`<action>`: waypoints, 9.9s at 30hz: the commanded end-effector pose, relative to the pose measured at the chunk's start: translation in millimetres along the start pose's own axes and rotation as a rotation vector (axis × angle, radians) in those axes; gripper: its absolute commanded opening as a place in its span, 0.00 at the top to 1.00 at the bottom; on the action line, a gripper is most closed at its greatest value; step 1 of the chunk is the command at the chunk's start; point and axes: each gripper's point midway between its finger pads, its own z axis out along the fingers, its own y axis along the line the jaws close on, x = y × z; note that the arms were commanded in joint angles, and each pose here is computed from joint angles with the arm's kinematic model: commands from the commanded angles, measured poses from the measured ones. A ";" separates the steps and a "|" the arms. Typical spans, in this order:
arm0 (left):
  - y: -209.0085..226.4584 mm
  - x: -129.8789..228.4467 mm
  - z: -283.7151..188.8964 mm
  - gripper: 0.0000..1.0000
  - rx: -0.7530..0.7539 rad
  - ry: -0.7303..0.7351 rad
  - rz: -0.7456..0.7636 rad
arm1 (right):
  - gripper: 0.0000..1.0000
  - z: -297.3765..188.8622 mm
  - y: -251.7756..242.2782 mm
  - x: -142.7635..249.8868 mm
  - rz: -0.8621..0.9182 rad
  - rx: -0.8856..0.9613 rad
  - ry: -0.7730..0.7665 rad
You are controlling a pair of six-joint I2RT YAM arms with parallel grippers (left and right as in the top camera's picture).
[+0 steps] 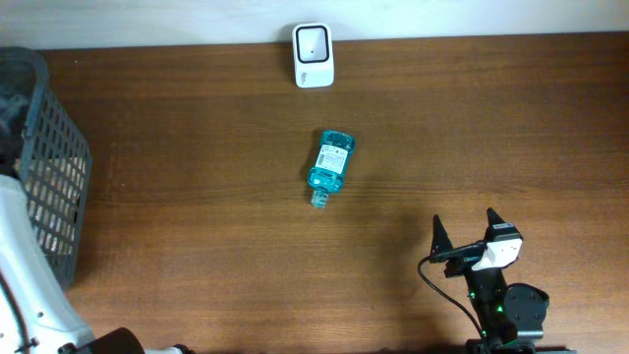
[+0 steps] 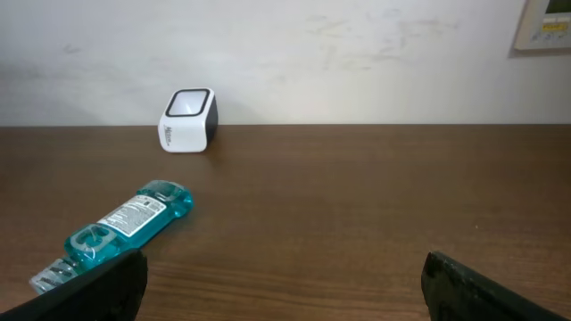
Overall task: Scan the item barcode
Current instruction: 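Release the bottle and move the left gripper back to the basket, then reach into the basket and grasp the clear plastic bag with left gripper, then lift the clear bag out and place it left of the bottle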
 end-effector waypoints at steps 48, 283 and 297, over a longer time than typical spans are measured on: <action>80.2 250.0 168.3 0.32 0.220 0.852 0.224 | 0.02 0.0 0.5 2.6 0.012 -0.006 0.006; -288.0 411.7 -51.4 1.00 0.701 1.149 0.818 | 0.02 0.0 0.5 2.6 0.012 -0.006 0.006; -274.6 366.0 -45.0 0.41 0.569 1.043 0.884 | 0.02 0.0 0.4 2.6 0.012 -0.005 0.006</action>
